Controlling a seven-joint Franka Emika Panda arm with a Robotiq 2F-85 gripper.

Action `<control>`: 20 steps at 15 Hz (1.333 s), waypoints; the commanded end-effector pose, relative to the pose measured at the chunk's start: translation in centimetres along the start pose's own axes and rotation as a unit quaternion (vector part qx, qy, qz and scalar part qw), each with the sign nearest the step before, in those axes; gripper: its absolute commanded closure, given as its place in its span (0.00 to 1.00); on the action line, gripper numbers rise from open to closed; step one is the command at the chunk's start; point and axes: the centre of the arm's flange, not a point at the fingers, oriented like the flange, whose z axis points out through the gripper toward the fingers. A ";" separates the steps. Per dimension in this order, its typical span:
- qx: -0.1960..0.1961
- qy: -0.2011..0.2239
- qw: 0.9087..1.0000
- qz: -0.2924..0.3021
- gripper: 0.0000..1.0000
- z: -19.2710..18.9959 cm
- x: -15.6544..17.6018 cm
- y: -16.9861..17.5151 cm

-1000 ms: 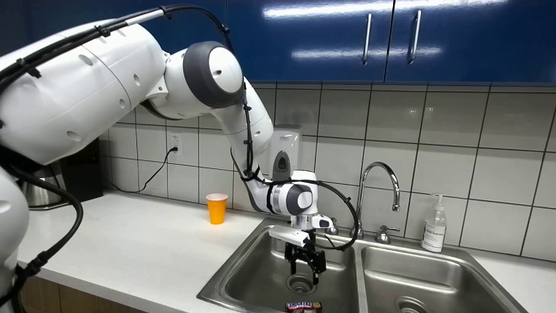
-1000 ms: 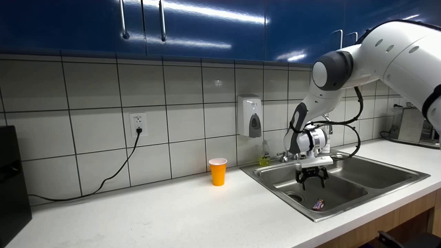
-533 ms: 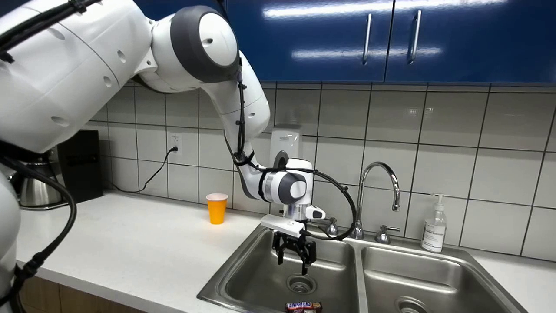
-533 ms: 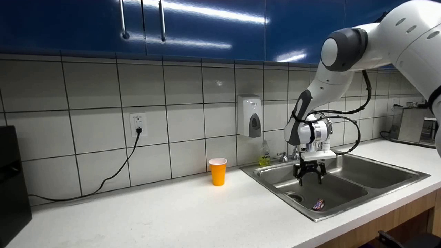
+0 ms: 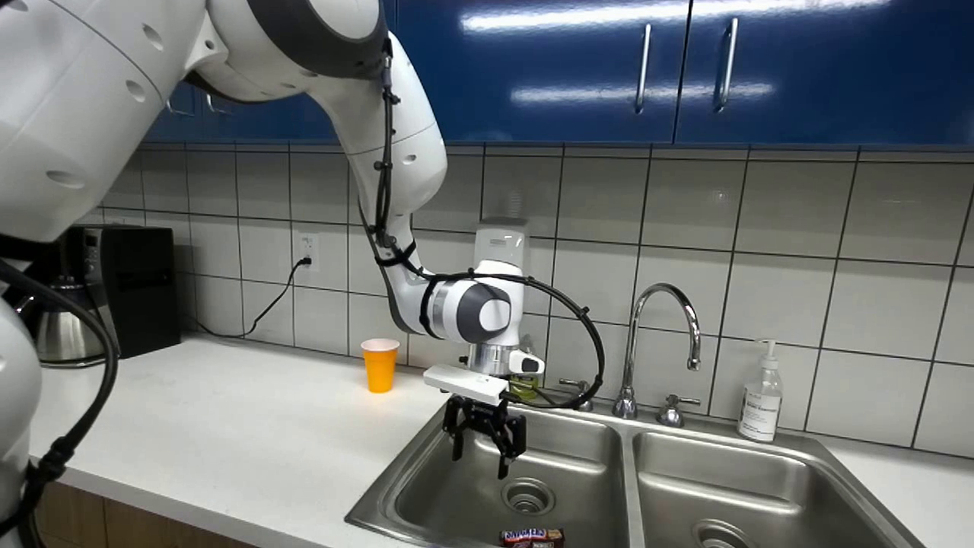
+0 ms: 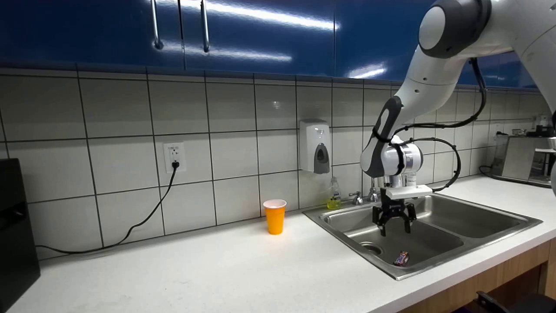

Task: Put the snickers bar in the sink

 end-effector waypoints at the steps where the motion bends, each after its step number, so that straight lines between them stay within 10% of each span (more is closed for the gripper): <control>1: -0.006 0.005 0.999 -0.037 0.00 -2.6 -5.0 -1.3; 20: -0.036 0.008 0.993 -0.109 0.00 -5.8 -13.9 -5.8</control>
